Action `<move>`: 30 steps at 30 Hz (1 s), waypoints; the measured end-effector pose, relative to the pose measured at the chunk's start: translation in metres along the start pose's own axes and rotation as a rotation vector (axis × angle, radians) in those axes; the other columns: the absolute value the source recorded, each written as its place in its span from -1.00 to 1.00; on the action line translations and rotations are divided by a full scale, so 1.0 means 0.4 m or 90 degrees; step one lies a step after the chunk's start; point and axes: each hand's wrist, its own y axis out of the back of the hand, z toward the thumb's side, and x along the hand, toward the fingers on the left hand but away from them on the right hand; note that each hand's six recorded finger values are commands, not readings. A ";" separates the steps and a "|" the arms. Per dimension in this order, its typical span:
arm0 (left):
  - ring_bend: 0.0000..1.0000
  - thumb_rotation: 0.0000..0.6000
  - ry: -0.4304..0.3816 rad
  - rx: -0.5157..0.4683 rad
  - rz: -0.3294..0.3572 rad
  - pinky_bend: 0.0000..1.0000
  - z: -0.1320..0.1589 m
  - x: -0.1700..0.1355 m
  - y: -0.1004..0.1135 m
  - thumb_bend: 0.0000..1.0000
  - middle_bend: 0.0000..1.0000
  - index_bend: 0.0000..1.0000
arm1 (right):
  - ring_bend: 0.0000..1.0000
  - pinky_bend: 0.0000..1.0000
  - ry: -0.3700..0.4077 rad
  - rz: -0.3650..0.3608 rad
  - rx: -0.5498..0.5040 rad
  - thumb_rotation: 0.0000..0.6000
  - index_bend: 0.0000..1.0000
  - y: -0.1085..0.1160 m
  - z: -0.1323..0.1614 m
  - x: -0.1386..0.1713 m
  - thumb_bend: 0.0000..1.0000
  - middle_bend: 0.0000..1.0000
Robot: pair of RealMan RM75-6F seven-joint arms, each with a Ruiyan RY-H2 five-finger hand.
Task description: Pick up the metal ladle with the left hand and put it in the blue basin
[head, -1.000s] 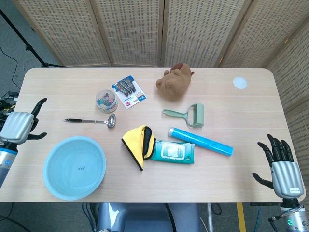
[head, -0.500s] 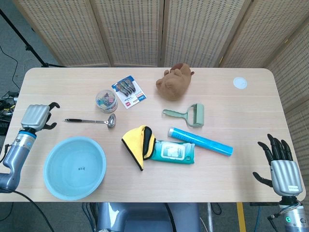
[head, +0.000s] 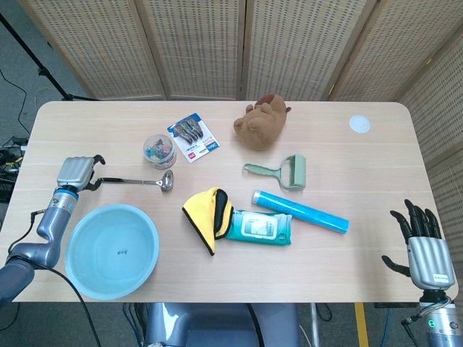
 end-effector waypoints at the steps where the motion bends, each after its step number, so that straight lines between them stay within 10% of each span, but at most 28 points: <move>1: 0.88 1.00 0.001 -0.003 -0.001 0.97 0.004 0.004 -0.003 -0.31 0.93 -0.20 | -1.00 -1.00 -0.002 0.001 0.001 1.00 -0.69 -0.002 -0.001 -0.001 -1.00 -1.00; 30: 0.88 1.00 0.029 -0.040 -0.034 0.97 0.051 0.052 -0.089 -0.30 0.93 -0.04 | -1.00 -1.00 -0.022 0.007 -0.007 1.00 -0.69 -0.008 -0.019 -0.006 -1.00 -1.00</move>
